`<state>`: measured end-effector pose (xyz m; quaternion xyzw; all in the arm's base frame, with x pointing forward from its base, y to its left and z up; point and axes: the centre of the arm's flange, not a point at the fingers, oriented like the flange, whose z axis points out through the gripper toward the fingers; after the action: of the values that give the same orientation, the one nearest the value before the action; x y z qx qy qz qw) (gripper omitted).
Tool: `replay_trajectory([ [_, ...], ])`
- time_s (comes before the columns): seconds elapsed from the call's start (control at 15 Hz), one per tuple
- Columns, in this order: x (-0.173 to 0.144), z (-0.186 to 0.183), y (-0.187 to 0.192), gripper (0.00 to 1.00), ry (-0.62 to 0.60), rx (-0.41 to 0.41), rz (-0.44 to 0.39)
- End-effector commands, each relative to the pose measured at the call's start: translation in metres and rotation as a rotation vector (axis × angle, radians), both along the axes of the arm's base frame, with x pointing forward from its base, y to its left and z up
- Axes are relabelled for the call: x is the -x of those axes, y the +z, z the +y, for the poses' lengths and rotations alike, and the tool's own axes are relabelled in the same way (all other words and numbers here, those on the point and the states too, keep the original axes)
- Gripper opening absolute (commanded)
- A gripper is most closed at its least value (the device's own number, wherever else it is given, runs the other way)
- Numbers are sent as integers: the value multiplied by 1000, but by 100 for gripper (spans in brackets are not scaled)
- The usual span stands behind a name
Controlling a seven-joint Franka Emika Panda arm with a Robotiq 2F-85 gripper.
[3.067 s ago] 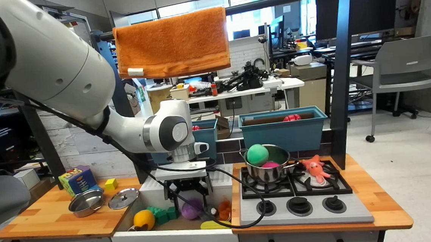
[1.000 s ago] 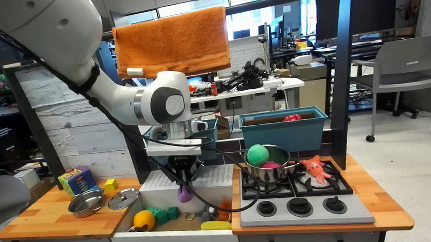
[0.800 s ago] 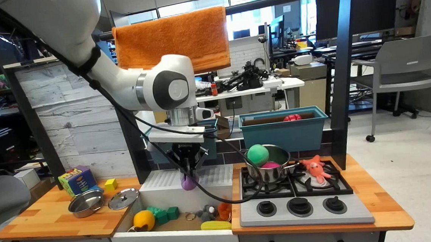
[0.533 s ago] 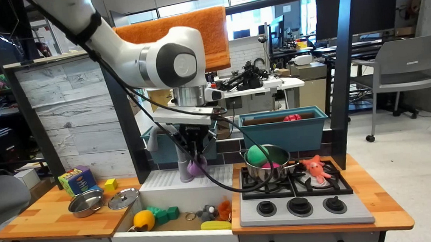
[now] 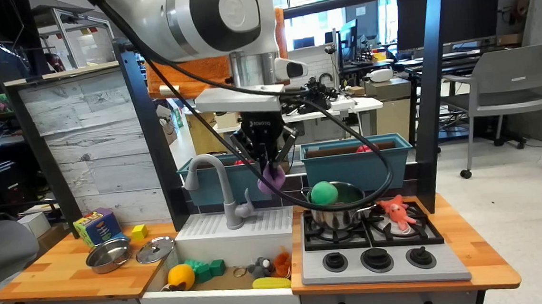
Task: Pick the purple object and put it in the pot on the stove
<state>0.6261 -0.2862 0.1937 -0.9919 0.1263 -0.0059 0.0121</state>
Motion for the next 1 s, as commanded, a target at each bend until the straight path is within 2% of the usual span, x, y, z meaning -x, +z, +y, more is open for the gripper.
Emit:
replay_trajectory([
  [0.0, -6, -16, 28, 4, -101, 28, -132],
  [0.4, -34, -59, 33, 4, -359, 6, -175],
  [0.93, -54, -102, 17, 4, -635, 7, -152],
])
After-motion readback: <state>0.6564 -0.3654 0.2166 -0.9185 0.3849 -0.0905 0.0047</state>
